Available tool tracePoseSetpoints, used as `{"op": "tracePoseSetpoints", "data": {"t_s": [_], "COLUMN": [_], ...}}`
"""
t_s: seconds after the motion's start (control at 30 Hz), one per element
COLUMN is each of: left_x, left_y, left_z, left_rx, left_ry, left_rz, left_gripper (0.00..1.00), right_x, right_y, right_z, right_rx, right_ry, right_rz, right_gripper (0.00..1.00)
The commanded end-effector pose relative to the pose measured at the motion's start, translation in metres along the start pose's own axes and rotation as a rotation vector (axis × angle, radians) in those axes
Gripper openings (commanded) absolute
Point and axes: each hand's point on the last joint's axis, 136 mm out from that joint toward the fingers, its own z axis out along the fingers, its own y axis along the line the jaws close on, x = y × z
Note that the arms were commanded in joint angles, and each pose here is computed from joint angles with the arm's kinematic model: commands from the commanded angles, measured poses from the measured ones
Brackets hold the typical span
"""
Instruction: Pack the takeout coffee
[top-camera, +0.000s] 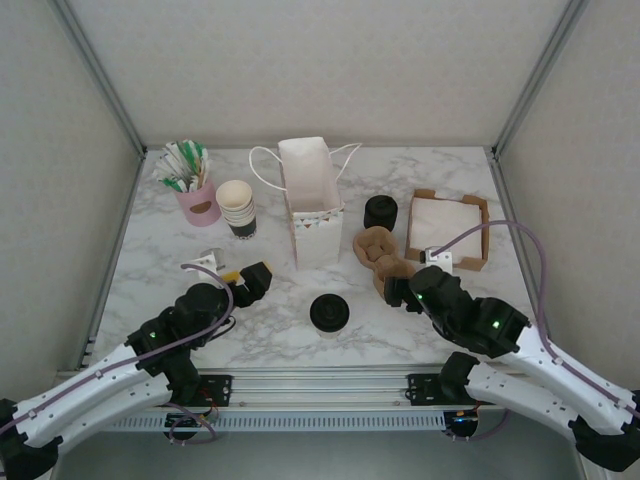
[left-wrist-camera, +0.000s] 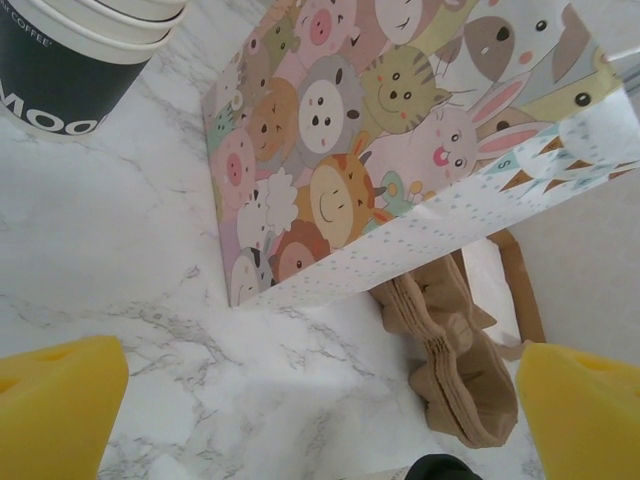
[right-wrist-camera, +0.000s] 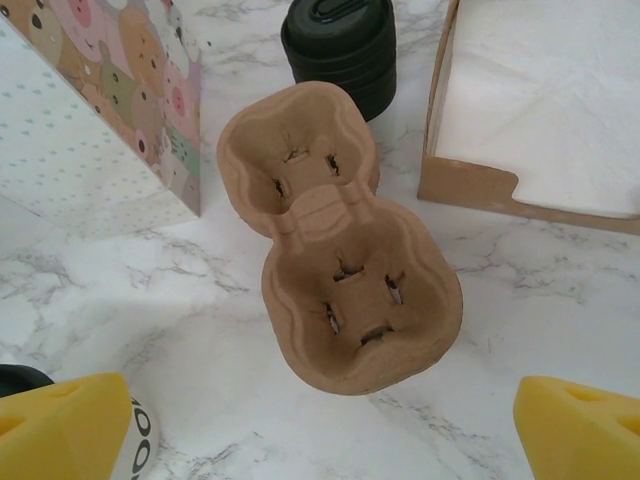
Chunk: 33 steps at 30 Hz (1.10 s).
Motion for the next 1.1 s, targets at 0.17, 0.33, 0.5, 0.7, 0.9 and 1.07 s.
{"op": "tracePoseSetpoints", "data": {"t_s": [0.17,0.33,0.5,0.7,0.9,1.07], "left_x": [-0.009,-0.007,-0.003,-0.005,-0.037,-0.066], "left_y": [-0.008,-0.010,-0.010,-0.017,-0.036,-0.049], "left_z": [0.000,0.005,0.014,0.026,0.019,0.003], "left_rx": [0.015,0.010,-0.024,-0.084,-0.104,-0.093], "left_ry": [-0.033,-0.024,-0.010,0.016,-0.053,-0.113], "left_rz": [0.002,0.017,0.013,0.063,0.169,0.217], "left_gripper": [1.00,1.00,1.00,1.00,1.00,1.00], "right_x": [0.000,0.003,0.006,0.005,-0.007,-0.026], "right_y": [0.009,0.014,0.020,0.027,0.031,0.037], "right_z": [0.009,0.017,0.026,0.035,0.038,0.035], "right_rx": [0.009,0.009,-0.018,-0.034,-0.078,-0.134], "right_ry": [0.037,0.092,0.151,0.228,0.270,0.234], "right_rz": [-0.012,-0.013,0.015,0.030,0.094,0.124], "right_gripper": [0.99,0.99,0.99,0.99,0.99,0.99]}}
